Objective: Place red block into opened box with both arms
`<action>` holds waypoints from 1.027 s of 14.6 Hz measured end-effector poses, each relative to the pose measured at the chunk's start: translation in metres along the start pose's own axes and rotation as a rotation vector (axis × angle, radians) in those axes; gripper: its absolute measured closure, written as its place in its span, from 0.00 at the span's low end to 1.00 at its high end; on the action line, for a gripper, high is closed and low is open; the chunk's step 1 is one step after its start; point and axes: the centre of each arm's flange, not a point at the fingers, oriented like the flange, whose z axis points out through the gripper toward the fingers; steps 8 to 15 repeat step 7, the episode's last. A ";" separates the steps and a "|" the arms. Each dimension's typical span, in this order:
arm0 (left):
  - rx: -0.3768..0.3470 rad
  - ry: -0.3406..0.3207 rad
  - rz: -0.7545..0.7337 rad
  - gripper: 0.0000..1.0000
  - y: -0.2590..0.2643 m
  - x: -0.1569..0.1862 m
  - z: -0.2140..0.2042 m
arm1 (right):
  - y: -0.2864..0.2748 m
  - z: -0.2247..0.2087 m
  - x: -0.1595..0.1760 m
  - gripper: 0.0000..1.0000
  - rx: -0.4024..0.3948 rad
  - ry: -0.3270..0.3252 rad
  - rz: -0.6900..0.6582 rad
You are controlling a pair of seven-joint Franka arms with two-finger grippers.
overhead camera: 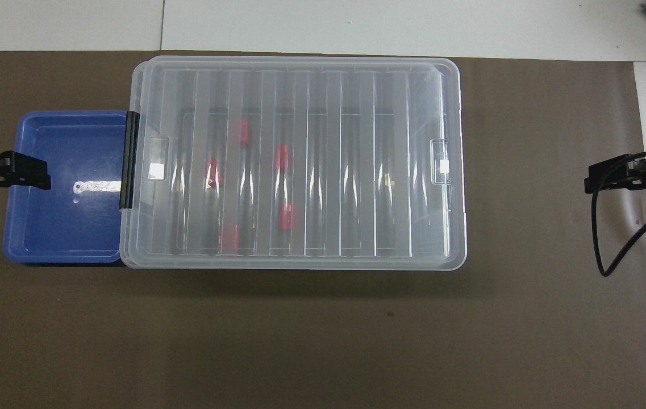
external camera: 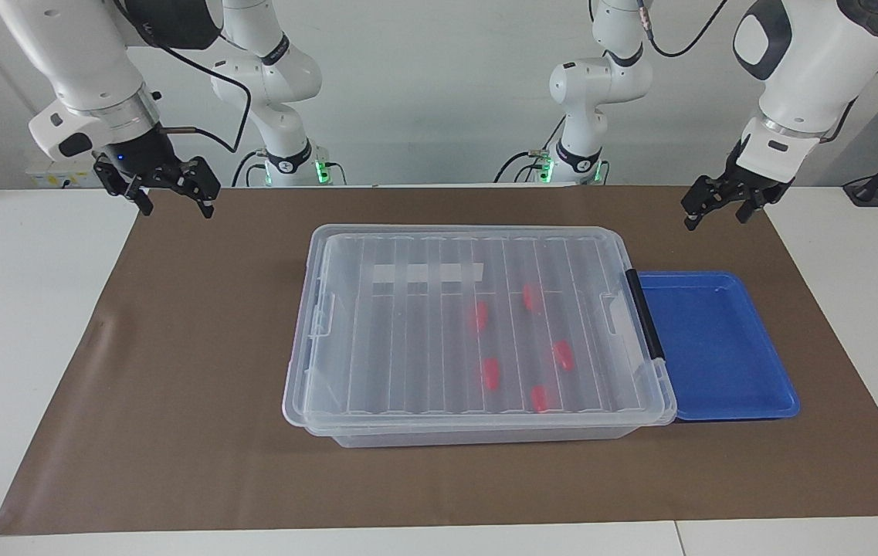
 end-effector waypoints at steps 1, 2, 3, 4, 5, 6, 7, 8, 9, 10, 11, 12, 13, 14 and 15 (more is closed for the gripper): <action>0.000 0.000 0.000 0.00 0.000 0.000 0.000 | -0.001 0.001 -0.001 0.00 0.000 -0.012 -0.002; 0.000 0.001 0.000 0.00 0.000 0.000 0.000 | -0.002 0.002 -0.002 0.00 0.000 -0.021 -0.014; 0.000 0.001 0.000 0.00 0.000 0.000 0.000 | -0.003 0.002 -0.003 0.00 0.000 -0.024 -0.039; 0.000 0.001 0.000 0.00 0.000 0.000 0.000 | -0.002 0.002 -0.003 0.00 0.000 -0.025 -0.062; 0.000 0.001 0.000 0.00 0.000 0.000 0.001 | -0.002 0.002 -0.003 0.00 0.000 -0.025 -0.070; -0.001 0.002 0.000 0.00 0.000 0.000 0.001 | -0.002 0.002 -0.003 0.00 0.000 -0.025 -0.071; -0.001 0.003 0.000 0.00 0.000 0.001 0.001 | -0.002 0.002 -0.003 0.00 0.000 -0.025 -0.071; -0.001 0.003 0.000 0.00 0.000 0.001 0.001 | -0.002 0.002 -0.003 0.00 0.000 -0.025 -0.071; -0.001 0.003 0.000 0.00 0.000 0.001 0.001 | -0.002 0.002 -0.003 0.00 0.000 -0.025 -0.071; -0.001 0.003 0.000 0.00 0.000 0.001 0.001 | -0.002 0.002 -0.003 0.00 0.000 -0.025 -0.071; -0.001 0.003 0.000 0.00 0.000 0.001 0.001 | -0.002 0.002 -0.003 0.00 0.000 -0.025 -0.071; -0.001 0.003 0.000 0.00 0.000 0.001 0.001 | -0.002 0.002 -0.003 0.00 0.000 -0.025 -0.071; -0.001 0.003 0.000 0.00 0.000 0.001 0.001 | -0.002 0.002 -0.003 0.00 0.000 -0.025 -0.071; -0.001 0.003 0.000 0.00 0.000 0.001 0.001 | -0.002 0.002 -0.003 0.00 0.000 -0.025 -0.071; -0.001 0.003 0.000 0.00 0.000 0.001 0.001 | -0.002 0.002 -0.003 0.00 0.000 -0.025 -0.071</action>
